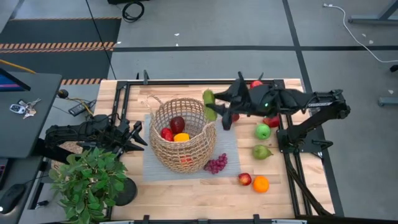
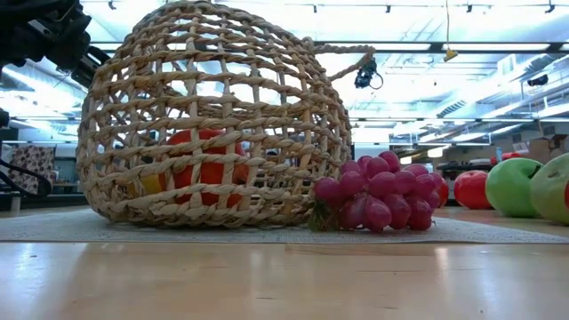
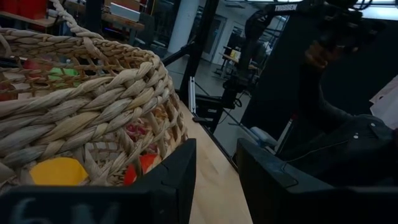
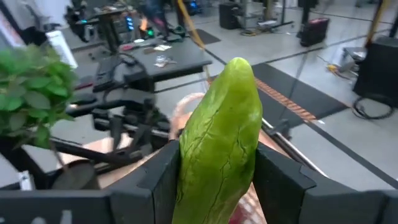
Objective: Build produce basket
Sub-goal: Put the cucumber into the brown basket
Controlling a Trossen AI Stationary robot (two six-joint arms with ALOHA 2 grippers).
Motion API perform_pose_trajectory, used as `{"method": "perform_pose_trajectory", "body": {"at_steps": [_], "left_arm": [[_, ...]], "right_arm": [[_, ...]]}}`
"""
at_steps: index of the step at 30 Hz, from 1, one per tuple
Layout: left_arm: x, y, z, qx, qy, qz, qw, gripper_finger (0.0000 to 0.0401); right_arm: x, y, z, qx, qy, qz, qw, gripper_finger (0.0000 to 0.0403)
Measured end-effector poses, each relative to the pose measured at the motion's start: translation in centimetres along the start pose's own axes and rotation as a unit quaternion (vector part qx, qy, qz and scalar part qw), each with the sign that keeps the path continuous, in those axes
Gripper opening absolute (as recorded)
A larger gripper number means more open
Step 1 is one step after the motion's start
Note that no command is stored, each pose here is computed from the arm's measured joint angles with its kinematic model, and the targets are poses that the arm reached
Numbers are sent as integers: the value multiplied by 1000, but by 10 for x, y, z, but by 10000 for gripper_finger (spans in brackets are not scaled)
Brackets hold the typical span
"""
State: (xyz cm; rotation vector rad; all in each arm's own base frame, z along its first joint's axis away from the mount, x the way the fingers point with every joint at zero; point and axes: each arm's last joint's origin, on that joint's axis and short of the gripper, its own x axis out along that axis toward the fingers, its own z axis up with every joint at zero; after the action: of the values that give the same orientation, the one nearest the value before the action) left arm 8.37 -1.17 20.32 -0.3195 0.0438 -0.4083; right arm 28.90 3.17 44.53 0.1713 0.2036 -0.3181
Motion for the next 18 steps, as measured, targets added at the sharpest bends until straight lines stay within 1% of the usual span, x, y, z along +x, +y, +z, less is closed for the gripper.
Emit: {"method": "perform_pose_trajectory", "body": {"at_steps": [2,6,8,13,18], "left_arm": [[0,0,0,0,0,0,1000,121],[0,0,0,0,0,0,1000,121],[0,0,0,0,0,0,1000,121],[0,0,0,0,0,0,1000,121],[0,0,0,0,0,0,1000,121]], "right_arm": [[6,7,-5,-11,6,6,1000,185],[15,19,-10,-16,2,19,1000,185],[20,24,-12,-27,-5,25,999,185],[23,35,-10,-51,-36,41,997,185],[25,38,-8,-53,-53,44,996,185]]}}
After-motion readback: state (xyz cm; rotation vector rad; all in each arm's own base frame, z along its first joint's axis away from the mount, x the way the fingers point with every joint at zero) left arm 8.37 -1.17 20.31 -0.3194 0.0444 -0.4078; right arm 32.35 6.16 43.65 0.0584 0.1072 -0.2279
